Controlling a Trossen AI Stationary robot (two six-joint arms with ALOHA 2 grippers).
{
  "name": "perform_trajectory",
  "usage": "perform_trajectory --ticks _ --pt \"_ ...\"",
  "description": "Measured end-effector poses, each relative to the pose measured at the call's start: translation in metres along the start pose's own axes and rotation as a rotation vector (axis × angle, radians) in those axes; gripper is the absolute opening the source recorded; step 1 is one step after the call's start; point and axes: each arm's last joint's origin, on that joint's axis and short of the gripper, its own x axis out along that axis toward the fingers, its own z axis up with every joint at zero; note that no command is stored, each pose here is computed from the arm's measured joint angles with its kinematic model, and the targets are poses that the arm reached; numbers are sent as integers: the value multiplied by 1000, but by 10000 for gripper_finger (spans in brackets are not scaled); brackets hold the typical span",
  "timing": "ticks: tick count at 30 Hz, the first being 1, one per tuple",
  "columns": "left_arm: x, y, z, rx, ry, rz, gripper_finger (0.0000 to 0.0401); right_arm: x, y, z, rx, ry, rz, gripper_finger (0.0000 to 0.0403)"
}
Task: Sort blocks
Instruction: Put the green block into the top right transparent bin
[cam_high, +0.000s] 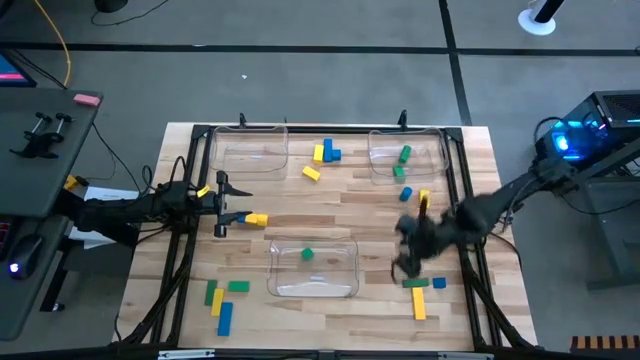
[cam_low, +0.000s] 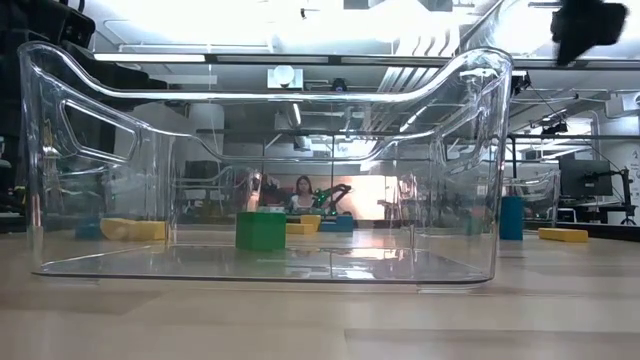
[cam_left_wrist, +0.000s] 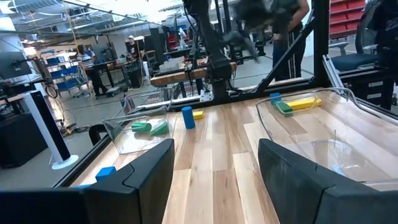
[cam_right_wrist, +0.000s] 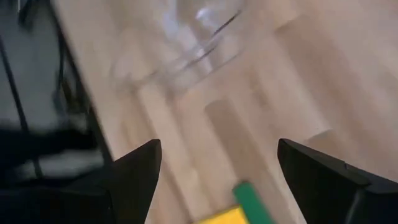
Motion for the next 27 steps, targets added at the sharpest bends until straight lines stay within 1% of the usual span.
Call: perform_trajectory --ticks 3,5,7,10,12,14,16,19,21,23,24,27 --pt "0 0 0 0 0 0 220 18 16 -9 -20 48 22 318" --pt "0 0 0 0 0 0 220 31 25 -9 -46 78 68 318" --pt "0 0 0 0 0 0 220 42 34 -1 -87 27 130 318" --pt "0 0 0 0 0 0 220 53 48 30 -189 -137 181 318" --pt "0 0 0 0 0 0 220 63 50 50 -283 -174 142 318" --pt "0 0 0 0 0 0 220 74 56 69 -358 -181 120 318" --pt "0 0 0 0 0 -1 220 84 65 85 -460 -178 99 318" --pt "0 0 0 0 0 -1 220 103 77 101 -626 -146 41 318" --pt "0 0 0 0 0 0 220 119 82 107 -695 -107 -25 318" --pt "0 0 0 0 0 0 220 134 85 115 -685 -95 -91 318" --pt "0 0 0 0 0 -1 220 140 85 120 -643 -90 -113 318" --pt "0 0 0 0 0 -1 220 157 88 136 -469 -92 -124 318"
